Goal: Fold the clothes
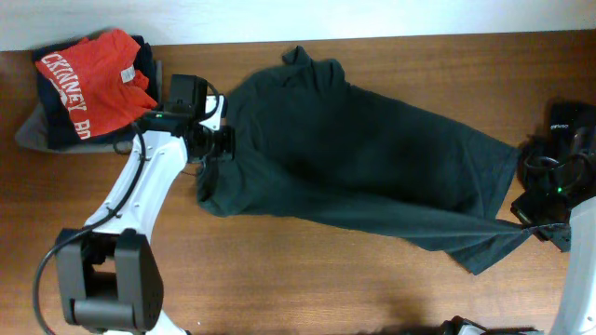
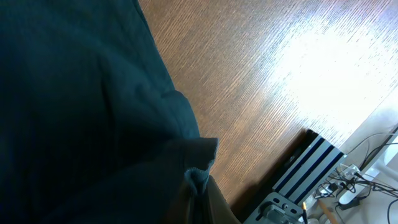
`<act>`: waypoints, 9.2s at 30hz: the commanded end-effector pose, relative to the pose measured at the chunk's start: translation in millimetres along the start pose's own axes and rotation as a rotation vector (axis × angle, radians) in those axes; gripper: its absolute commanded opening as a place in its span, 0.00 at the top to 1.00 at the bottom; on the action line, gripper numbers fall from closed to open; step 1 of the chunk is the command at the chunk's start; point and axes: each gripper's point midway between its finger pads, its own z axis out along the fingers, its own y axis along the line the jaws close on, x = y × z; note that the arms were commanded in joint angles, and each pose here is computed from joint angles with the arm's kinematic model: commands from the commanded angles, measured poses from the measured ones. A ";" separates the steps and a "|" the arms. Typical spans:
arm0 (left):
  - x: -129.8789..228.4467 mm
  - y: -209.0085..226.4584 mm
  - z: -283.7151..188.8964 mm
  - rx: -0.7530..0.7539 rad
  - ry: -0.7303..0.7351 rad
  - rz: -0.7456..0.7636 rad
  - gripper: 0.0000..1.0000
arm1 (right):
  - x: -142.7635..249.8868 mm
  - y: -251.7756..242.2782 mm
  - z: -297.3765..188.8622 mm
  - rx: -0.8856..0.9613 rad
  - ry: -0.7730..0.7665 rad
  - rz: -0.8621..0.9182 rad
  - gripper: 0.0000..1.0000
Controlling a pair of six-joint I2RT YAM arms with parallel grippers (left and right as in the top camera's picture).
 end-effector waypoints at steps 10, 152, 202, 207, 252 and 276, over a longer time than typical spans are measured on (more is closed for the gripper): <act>-50.5 3.3 -4.2 -0.031 -0.197 0.015 0.99 | 22.3 -4.4 44.8 0.034 0.092 -0.010 0.96; 98.6 120.4 115.8 -0.188 0.465 -0.594 0.99 | -80.3 163.2 201.7 -0.311 -0.008 -0.263 0.96; -9.2 55.3 54.7 -0.337 0.195 -0.292 0.99 | -45.9 221.9 155.3 -0.313 0.052 -0.552 0.96; -16.9 33.5 64.4 -0.234 0.177 -0.241 0.99 | -42.1 218.2 174.5 -0.280 0.084 -0.552 0.96; -39.9 36.0 103.4 -0.208 0.092 -0.122 0.98 | -128.2 208.1 196.0 -0.071 -0.141 -0.613 0.95; -26.4 48.6 123.6 -0.231 0.152 -0.104 0.99 | -127.8 233.5 107.4 -0.234 -0.029 -0.562 0.96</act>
